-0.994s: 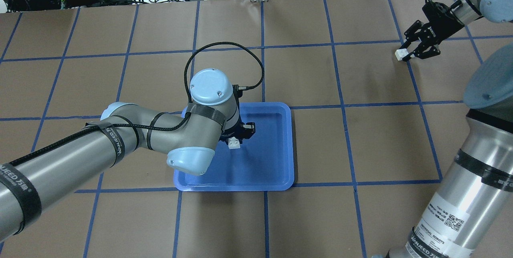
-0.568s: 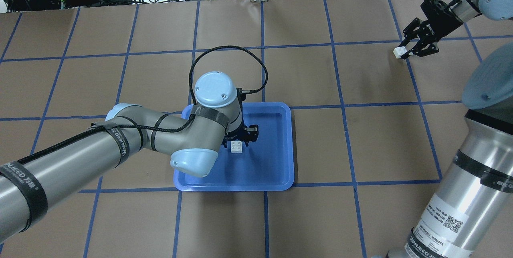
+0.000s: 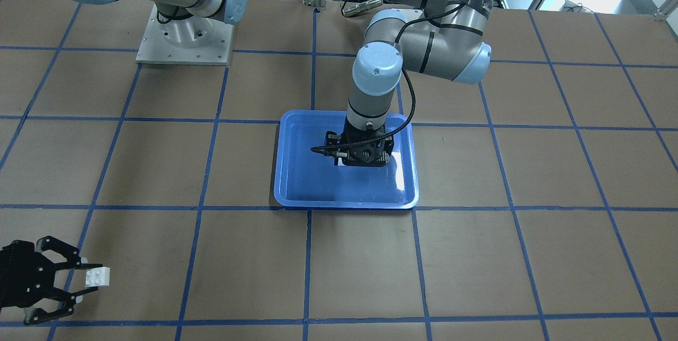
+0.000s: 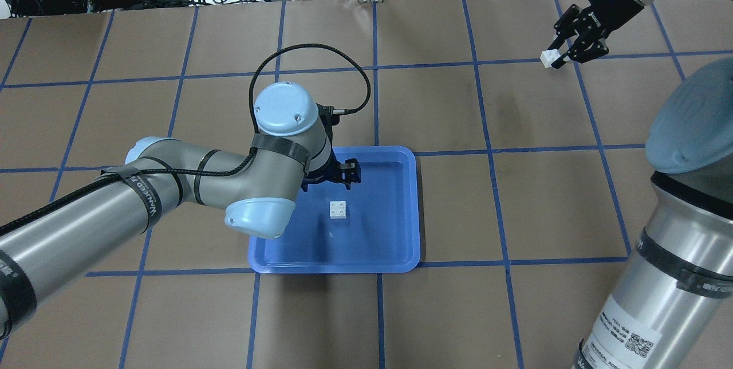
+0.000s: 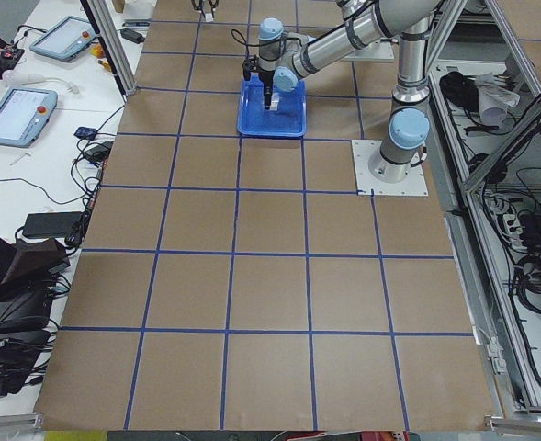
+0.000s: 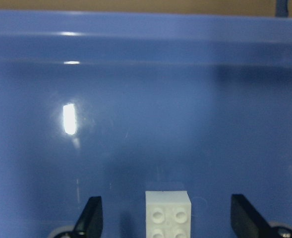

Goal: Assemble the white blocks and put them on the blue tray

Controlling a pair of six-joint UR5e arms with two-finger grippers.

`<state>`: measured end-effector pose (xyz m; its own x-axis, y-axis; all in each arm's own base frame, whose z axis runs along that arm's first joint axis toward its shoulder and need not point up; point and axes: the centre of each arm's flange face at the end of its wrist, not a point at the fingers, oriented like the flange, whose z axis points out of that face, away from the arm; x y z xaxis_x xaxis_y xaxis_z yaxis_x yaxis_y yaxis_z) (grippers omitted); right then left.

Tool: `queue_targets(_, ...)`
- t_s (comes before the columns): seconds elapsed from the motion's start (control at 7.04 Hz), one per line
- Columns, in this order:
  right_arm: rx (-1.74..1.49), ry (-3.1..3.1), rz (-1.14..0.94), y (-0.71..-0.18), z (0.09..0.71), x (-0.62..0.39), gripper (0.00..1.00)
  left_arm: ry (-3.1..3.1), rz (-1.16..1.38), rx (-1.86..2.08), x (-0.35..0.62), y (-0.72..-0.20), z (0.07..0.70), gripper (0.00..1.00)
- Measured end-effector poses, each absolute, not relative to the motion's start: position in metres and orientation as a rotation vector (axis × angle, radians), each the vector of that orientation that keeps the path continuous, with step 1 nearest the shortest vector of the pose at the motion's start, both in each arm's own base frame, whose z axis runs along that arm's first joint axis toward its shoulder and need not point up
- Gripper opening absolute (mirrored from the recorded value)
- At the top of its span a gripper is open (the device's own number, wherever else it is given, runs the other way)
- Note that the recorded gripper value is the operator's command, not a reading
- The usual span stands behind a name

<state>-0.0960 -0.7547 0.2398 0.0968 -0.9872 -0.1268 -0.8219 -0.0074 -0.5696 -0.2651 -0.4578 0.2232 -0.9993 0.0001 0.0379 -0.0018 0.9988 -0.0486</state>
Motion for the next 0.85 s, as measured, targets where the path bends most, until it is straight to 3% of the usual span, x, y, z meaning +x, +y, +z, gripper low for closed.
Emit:
queue_targets(0.57,-1.758,1.882,-0.427,-0.720,0.271,0.010,0.00,-3.176,0.123,0.026,-0.232,-0.448,0.292,1.00)
queue_targets(0.85,-1.726,1.941,-0.460,-0.674,0.270,0.053,0.00,-3.168,0.090,0.006,-0.229,-0.436,0.321,1.00)
